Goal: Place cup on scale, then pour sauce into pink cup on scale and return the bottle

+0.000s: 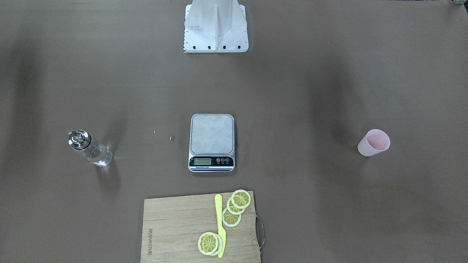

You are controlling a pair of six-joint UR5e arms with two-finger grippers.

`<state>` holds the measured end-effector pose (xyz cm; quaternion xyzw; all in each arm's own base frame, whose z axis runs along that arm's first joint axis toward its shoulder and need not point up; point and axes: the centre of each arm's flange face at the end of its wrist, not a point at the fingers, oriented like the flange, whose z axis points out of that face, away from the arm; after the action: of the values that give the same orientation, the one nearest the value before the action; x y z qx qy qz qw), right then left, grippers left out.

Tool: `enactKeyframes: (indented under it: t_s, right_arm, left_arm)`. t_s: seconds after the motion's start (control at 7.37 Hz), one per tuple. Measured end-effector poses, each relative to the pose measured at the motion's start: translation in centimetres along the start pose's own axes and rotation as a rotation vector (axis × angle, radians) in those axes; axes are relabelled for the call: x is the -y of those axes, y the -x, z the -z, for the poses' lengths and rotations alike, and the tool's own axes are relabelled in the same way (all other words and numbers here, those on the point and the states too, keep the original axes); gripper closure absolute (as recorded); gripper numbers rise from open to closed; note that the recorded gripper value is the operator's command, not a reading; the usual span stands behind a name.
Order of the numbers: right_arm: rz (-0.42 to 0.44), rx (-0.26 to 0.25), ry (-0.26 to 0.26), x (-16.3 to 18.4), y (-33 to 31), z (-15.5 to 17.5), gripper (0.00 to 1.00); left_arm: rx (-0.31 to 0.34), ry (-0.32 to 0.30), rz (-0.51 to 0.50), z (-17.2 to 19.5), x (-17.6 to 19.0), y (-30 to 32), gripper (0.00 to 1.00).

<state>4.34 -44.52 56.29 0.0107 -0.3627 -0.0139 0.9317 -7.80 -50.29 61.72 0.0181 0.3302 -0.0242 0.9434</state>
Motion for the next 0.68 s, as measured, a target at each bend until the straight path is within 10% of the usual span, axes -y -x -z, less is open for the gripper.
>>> enactKeyframes:
  t_s: [0.68]
  right_arm:
    - [0.005,0.000,0.001,-0.1,-0.1,0.0,0.00]
  left_arm:
    - [-0.006,-0.014,-0.042,0.0,0.5,-1.4,0.02]
